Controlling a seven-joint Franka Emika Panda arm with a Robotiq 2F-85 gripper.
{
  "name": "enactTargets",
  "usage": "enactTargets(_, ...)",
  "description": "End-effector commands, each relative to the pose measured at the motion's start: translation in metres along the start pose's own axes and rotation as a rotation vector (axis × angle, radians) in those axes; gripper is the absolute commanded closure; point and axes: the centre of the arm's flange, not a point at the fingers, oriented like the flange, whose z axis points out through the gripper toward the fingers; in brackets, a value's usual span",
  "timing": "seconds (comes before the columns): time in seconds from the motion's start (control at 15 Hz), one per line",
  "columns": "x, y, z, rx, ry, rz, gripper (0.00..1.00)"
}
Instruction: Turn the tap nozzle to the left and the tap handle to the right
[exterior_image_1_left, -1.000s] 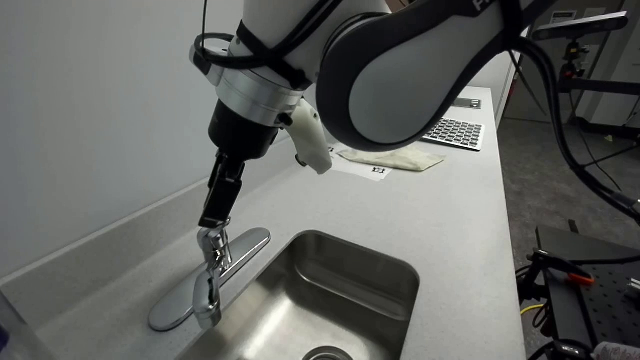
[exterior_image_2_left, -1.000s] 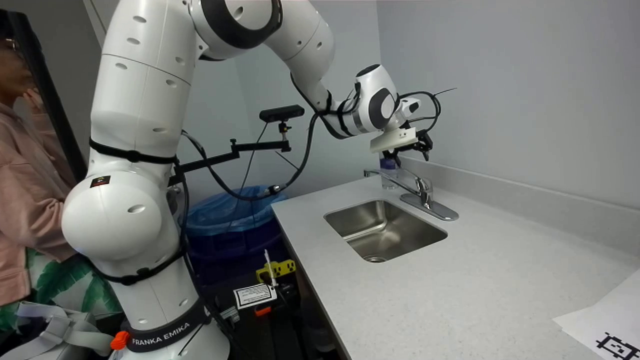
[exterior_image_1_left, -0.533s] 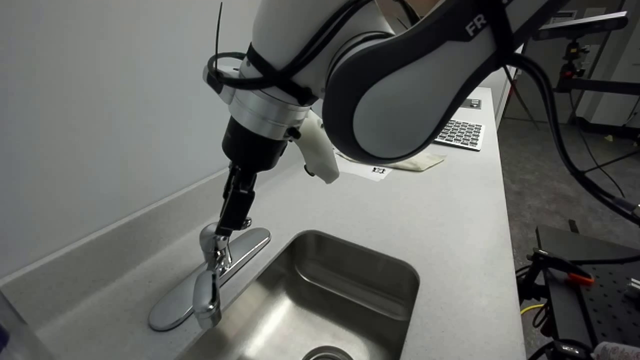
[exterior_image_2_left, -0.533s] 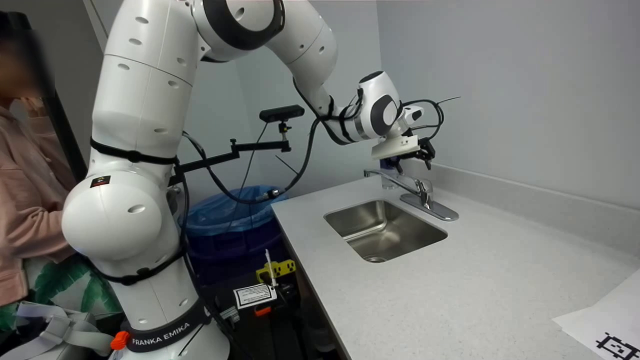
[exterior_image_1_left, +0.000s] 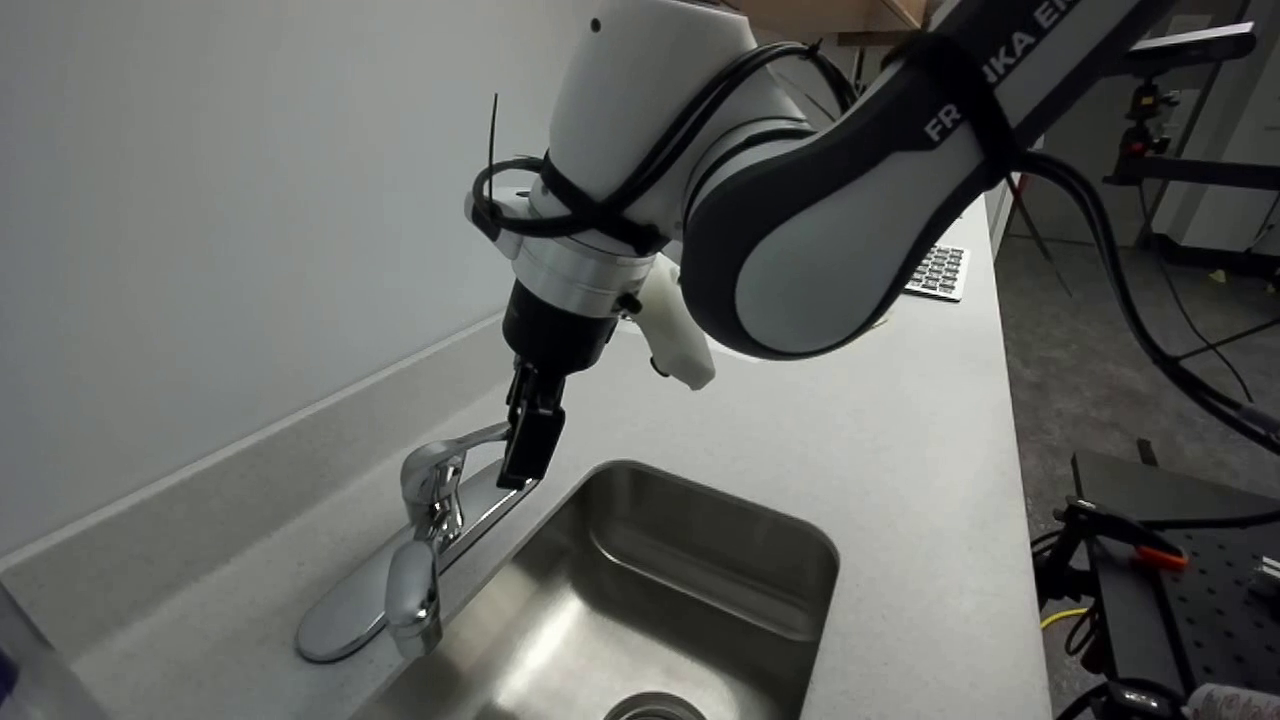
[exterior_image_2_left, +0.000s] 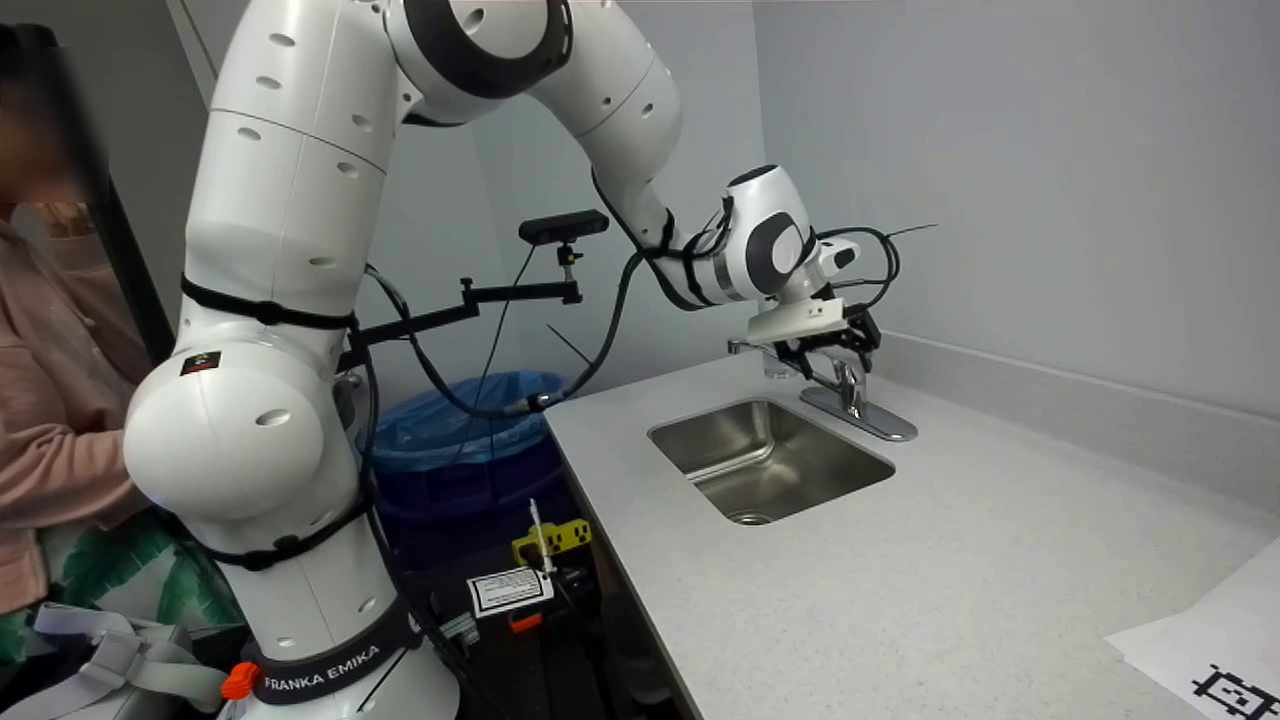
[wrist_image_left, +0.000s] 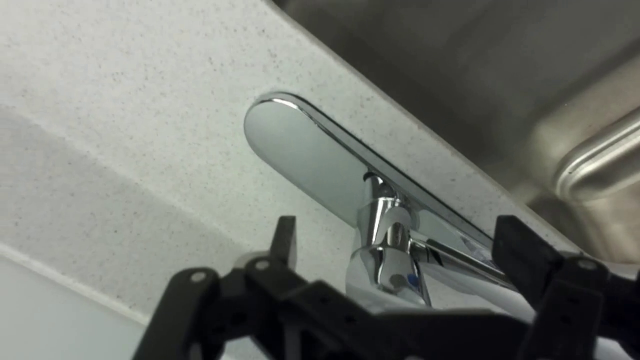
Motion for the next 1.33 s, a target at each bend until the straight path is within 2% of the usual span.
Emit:
enactTargets(0.0,-0.012,0.002,-0.001,-0.016,-0.014,0.018,0.00)
enactTargets(0.4,-0.007,-0.004,-0.021,0.034,-0.012,0.021,0.00)
enactTargets(0.87,0.009,0.002,-0.082,0.037,0.015,0.024,0.00)
enactTargets(1.27,-0.010,0.008,-0.126,0.053,0.016,0.050,0.00)
